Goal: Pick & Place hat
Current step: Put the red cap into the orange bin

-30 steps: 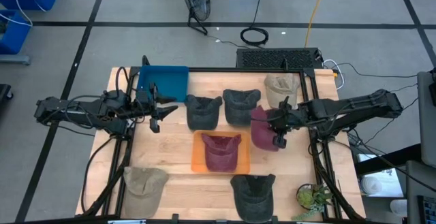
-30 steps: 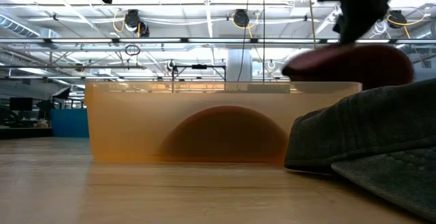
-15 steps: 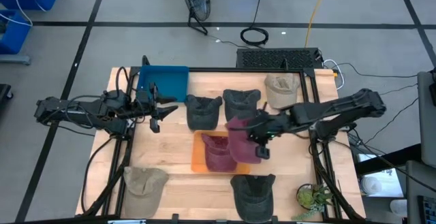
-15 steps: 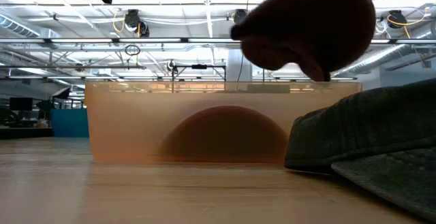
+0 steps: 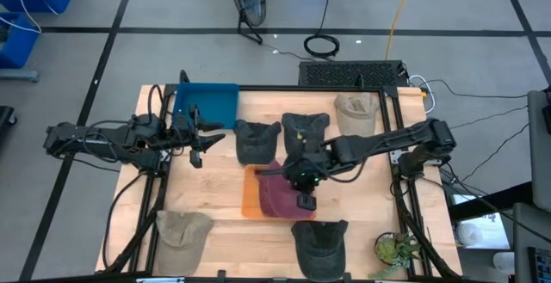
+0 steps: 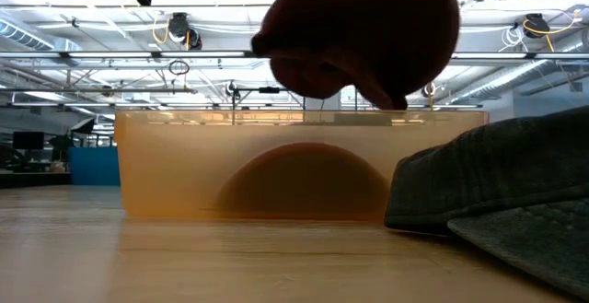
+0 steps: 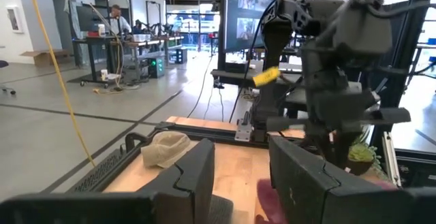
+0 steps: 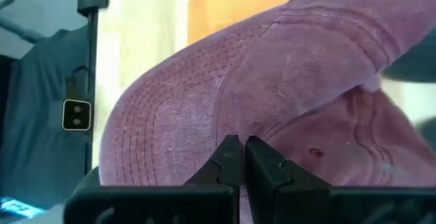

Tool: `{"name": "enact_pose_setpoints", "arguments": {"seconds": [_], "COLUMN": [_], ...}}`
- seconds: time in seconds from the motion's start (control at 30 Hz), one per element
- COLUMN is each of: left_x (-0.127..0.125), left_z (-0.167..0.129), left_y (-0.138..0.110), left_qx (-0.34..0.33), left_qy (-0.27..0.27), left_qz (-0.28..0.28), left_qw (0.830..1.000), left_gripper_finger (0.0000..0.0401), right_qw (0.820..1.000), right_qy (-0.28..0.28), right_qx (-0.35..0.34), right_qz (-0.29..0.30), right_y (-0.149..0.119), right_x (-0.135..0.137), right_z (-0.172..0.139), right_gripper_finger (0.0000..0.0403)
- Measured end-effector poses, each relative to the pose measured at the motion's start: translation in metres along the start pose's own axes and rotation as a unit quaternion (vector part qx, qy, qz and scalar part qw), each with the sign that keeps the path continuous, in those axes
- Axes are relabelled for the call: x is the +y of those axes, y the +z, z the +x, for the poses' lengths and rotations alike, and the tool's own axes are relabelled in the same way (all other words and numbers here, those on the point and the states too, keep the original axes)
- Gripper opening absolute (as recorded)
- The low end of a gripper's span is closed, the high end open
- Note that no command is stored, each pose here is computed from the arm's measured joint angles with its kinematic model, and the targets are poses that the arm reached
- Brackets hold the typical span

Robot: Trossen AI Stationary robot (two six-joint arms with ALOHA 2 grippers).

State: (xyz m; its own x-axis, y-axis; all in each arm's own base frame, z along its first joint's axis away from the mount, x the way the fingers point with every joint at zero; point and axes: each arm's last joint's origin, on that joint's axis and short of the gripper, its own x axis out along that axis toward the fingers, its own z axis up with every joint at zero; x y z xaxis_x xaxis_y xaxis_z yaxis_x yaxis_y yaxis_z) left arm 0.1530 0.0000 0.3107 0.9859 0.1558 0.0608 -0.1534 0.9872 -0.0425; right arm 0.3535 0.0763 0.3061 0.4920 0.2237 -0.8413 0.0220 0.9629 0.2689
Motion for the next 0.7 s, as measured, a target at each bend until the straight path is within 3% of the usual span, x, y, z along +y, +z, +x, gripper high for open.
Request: {"name": "enact_pose_setpoints", "arguments": {"seconds": [0.3, 0.7], "left_x": [0.000, 0.000], "left_z": [0.000, 0.000], "left_y": [0.000, 0.000], "left_qx": [0.000, 0.000], "left_qy": [0.000, 0.000], "left_qz": [0.000, 0.000], "left_qw": [1.000, 1.000], "left_gripper_finger": [0.0143, 0.0143], "right_qw": [0.999, 1.000], "right_qy": [0.013, 0.018], "right_qx": [0.044, -0.024], "right_qz": [0.012, -0.004], "right_y": [0.003, 0.021], "right_x": [-0.012, -0.029], "right_z": [0.033, 0.033], "right_gripper_finger": [0.0000, 0.0008]}}
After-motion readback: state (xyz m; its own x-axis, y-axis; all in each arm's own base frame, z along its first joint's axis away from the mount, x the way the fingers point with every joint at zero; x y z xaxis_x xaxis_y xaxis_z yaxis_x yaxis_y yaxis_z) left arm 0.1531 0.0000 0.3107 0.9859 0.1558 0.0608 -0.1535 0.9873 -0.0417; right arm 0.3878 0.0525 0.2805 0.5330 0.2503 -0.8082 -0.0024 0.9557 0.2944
